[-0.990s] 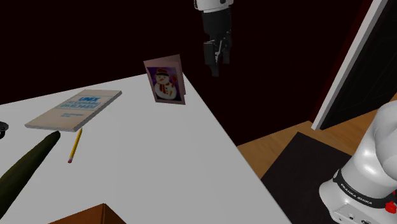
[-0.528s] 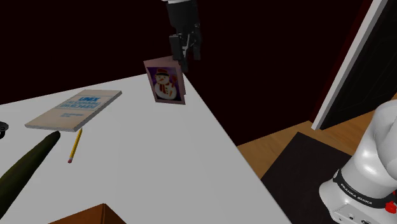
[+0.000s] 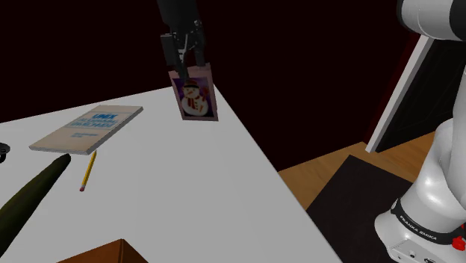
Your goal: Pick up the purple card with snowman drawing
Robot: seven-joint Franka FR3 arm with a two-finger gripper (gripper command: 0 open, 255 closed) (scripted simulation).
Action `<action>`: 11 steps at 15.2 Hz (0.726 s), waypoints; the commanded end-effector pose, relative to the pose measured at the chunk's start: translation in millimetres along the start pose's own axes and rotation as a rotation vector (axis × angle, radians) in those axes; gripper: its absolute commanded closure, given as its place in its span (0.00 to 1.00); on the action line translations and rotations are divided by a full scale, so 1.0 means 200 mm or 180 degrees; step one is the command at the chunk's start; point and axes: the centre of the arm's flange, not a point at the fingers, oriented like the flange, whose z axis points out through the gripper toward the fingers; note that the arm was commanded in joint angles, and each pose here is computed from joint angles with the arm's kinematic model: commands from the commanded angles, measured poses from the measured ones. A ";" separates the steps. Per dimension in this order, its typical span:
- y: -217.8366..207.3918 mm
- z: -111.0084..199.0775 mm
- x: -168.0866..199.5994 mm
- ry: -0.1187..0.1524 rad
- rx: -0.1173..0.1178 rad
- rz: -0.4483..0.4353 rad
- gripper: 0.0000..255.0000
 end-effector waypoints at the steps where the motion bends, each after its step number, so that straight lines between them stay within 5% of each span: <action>1: -0.01 0.04 0.01 0.0005 0.0001 -0.0008 0.00; 7: -0.01 0.16 0.01 0.0005 0.0001 -0.0008 0.00; 8: -0.02 0.16 0.00 0.0006 0.0001 -0.0008 1.00; 11: -0.02 0.16 0.00 0.0005 0.0001 -0.0008 1.00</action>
